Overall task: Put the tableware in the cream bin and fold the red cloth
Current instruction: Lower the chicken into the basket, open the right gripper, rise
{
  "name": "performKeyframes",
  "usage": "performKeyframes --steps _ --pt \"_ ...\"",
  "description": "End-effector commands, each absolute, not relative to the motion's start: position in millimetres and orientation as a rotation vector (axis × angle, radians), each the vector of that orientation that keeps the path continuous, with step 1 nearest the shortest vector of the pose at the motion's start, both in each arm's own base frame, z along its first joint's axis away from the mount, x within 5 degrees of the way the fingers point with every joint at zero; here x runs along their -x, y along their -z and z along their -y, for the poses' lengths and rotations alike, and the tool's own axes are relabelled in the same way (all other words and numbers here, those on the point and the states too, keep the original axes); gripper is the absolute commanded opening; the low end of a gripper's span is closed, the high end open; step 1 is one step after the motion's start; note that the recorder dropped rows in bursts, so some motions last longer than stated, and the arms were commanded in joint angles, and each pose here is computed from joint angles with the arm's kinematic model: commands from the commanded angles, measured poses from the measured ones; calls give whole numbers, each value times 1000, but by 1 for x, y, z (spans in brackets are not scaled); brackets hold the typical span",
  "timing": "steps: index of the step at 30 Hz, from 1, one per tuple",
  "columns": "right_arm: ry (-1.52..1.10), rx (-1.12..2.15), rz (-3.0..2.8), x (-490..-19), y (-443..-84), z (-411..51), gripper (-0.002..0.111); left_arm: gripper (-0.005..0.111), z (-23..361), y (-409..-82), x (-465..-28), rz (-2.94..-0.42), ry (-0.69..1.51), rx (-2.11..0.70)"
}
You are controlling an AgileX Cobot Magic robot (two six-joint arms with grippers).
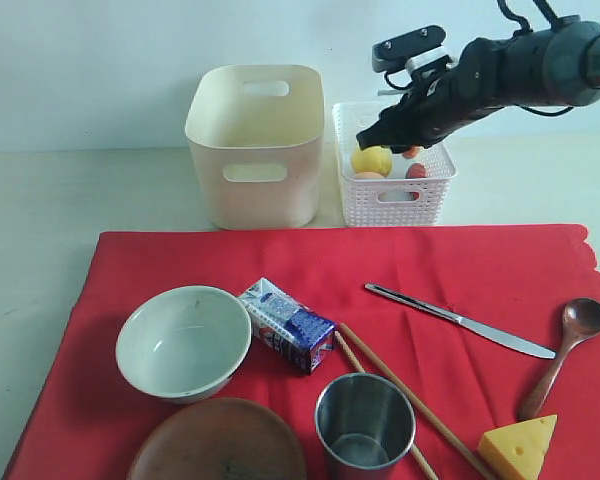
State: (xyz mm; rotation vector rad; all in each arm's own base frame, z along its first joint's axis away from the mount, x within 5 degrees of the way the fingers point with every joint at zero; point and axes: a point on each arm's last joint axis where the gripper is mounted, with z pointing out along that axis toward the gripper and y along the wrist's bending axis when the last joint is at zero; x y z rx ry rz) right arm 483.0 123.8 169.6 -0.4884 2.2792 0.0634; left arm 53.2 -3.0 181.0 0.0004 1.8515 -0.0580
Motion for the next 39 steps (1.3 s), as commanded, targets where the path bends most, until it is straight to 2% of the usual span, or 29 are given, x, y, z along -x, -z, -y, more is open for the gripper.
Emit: performKeyframes --steps 1,6,9,29,39 --pt "-29 537 -2291 -490 -162 -123 0 0 3 -181 -53 -1836 61 -4" --pt "-16 559 -2320 -491 -151 -123 0 0 3 -181 -53 -1836 61 -4" --pt "-9 570 -2332 -491 -150 -123 4 0 3 -181 -53 -1836 61 -4" --pt "-13 577 -2403 -485 -149 -122 73 0 3 -181 -53 -1836 61 -4" --pt "-20 572 -2401 -473 -196 -119 75 0 3 -181 -53 -1836 61 -4"
